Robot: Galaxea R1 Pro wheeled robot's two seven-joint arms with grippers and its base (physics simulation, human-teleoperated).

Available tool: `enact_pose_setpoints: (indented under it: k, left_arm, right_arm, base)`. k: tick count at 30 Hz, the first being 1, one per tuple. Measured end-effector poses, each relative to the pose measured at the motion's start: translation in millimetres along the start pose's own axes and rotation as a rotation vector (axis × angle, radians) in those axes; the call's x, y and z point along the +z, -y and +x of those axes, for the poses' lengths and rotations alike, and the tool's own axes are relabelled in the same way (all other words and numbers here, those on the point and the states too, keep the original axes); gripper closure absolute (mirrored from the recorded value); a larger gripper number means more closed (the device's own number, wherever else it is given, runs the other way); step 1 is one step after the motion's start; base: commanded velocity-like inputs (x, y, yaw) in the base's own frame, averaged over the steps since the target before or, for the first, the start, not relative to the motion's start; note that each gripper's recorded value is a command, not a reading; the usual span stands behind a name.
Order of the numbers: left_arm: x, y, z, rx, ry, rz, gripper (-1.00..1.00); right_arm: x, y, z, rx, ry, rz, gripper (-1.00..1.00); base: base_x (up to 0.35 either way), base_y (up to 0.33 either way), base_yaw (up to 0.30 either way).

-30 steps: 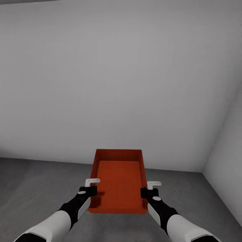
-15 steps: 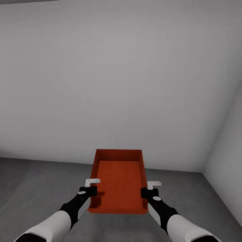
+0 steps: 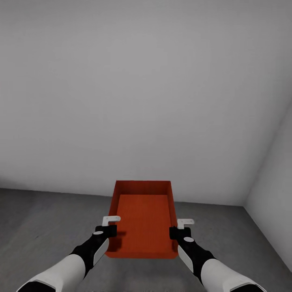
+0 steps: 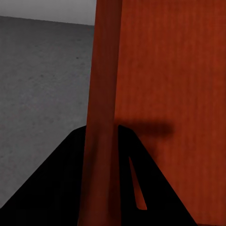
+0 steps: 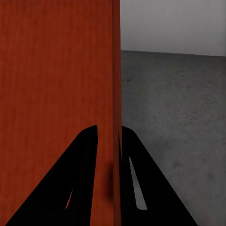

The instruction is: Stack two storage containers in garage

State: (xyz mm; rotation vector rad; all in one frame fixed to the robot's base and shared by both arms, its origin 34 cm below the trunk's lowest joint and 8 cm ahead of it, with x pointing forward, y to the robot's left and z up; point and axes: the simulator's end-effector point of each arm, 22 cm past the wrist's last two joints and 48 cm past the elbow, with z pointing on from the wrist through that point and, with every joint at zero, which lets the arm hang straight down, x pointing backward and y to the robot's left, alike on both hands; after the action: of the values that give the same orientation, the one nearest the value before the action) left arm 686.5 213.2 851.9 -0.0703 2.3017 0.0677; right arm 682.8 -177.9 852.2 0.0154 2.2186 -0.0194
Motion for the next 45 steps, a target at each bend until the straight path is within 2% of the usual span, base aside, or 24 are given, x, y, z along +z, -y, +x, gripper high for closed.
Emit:
enact_pose_setpoints:
  k: [13,45]
  left_arm:
    - [5.5,0.8,11.3,0.001,-0.021,-0.002,1.00]
    - [43.3,2.4,48.5,0.005,-0.072,-0.003,1.00]
  right_arm:
    - [4.8,0.6,11.6,0.000,-0.021,-0.001,1.00]
    - [39.3,0.1,51.7,-0.001,-0.072,-0.001,1.00]
  base:
    - [0.000,0.000,0.000]
    - [0.000,0.000,0.000]
